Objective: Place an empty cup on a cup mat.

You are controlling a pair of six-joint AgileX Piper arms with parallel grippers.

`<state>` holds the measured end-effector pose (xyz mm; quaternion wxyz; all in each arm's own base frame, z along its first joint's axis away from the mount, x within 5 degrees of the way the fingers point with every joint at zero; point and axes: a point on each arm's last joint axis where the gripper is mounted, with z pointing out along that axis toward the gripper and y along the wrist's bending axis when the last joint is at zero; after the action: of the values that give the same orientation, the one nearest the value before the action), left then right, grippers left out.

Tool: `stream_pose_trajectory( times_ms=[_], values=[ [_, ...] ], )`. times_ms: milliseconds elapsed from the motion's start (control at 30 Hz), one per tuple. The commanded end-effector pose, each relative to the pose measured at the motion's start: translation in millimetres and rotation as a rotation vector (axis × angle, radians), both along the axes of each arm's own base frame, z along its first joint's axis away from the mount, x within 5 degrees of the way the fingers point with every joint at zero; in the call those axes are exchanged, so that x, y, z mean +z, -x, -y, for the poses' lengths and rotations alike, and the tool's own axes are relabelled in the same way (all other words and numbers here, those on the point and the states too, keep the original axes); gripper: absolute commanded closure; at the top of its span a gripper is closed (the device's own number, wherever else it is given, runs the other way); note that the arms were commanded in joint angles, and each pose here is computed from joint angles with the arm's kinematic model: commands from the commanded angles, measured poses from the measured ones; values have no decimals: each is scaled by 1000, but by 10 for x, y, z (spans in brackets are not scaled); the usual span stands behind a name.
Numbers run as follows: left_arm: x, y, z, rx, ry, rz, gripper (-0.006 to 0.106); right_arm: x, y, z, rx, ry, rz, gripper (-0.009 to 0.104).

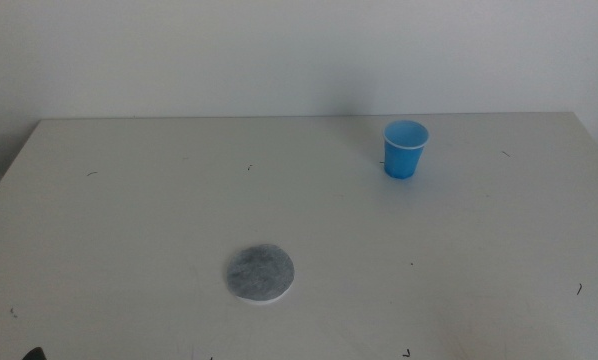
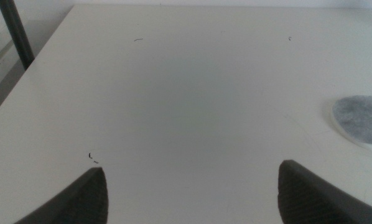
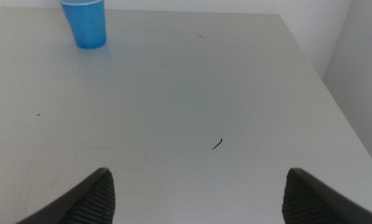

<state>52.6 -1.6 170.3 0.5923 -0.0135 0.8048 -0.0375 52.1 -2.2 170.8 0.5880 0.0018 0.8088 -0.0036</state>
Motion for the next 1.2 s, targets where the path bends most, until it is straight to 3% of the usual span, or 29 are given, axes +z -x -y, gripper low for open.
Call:
stream_pose_trajectory(
  times_ms=[0, 667, 900, 1167],
  values=[
    [85, -7, 4, 0, 16, 84, -5, 227, -1, -2, 3, 8, 120, 1],
    [85, -7, 4, 0, 16, 84, -5, 1059, -396, -16, 3, 11, 41, 1],
    [85, -7, 4, 0, 16, 84, -5, 1472, -725, -7, -21, 12, -140, 1],
    [85, -7, 4, 0, 16, 84, -5, 2038, -1176, -49, -25, -53, -257, 1]
  ],
)
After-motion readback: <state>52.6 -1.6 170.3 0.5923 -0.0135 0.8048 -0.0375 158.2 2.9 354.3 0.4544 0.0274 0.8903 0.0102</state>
